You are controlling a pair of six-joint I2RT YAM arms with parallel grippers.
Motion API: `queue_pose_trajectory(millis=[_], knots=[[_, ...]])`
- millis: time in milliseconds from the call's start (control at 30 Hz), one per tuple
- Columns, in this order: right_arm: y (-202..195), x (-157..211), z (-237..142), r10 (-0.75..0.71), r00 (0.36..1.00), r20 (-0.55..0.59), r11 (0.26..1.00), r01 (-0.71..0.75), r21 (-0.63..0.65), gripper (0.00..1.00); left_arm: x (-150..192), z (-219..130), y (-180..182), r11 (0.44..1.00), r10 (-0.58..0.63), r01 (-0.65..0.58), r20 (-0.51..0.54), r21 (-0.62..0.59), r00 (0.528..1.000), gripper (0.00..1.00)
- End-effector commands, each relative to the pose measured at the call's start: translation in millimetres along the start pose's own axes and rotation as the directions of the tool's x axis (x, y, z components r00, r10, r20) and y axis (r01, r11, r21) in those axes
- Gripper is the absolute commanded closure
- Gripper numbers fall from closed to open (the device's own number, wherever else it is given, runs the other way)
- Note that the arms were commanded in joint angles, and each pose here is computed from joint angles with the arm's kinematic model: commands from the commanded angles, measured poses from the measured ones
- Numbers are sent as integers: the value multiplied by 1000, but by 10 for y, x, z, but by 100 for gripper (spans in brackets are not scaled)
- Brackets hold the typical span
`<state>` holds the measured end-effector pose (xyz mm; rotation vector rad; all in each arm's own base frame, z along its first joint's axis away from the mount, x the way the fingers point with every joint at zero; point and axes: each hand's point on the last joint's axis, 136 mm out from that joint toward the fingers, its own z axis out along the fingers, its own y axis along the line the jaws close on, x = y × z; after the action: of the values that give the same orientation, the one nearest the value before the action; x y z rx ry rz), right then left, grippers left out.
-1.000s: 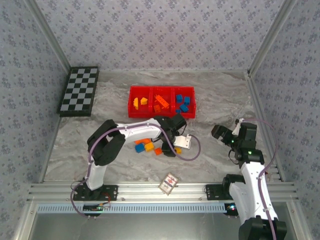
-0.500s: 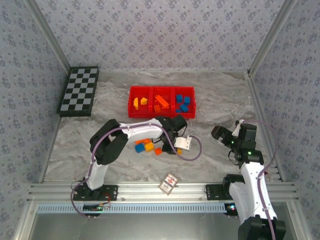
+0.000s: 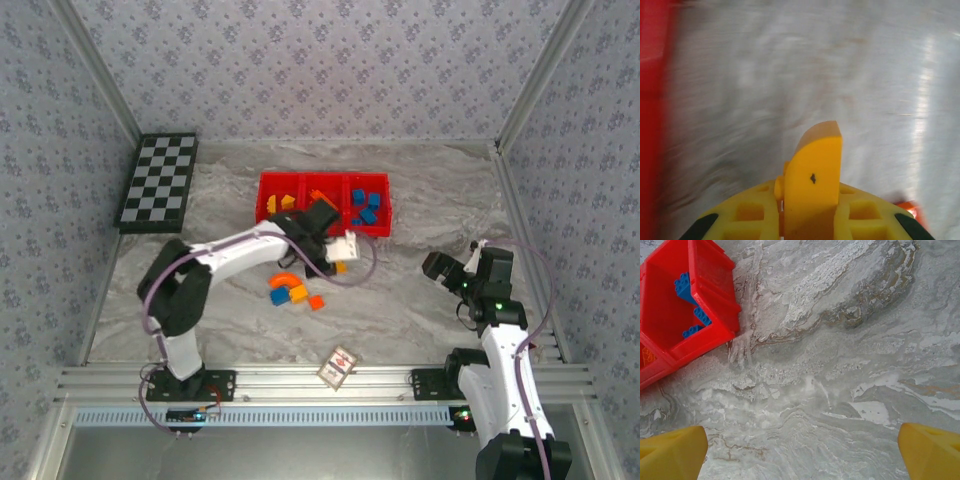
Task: Sort the legos into containers by color
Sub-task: Place the lego in the container.
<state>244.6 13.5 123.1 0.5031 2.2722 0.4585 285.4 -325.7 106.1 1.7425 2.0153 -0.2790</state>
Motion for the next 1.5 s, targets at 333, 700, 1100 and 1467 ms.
queue_pose_trajectory(millis=[333,700,1100,1467], knots=[[1,35,5,11,1000,-14,1000,-11,-14,0,475,-348,1722,842,-455,447,47,-302,889,94],[-1,14,16,15,1000,-7,1000,-16,-14,0,877,-350,1972,746,-583,562,58,-357,810,94],[-11,11,47,15,1000,-14,1000,-15,-10,0,967,-234,1847,765,-582,555,18,-326,813,71],[-25,6,58,15,1000,-8,1000,-15,-6,0,849,-524,1809,751,-576,569,89,-334,812,49]])
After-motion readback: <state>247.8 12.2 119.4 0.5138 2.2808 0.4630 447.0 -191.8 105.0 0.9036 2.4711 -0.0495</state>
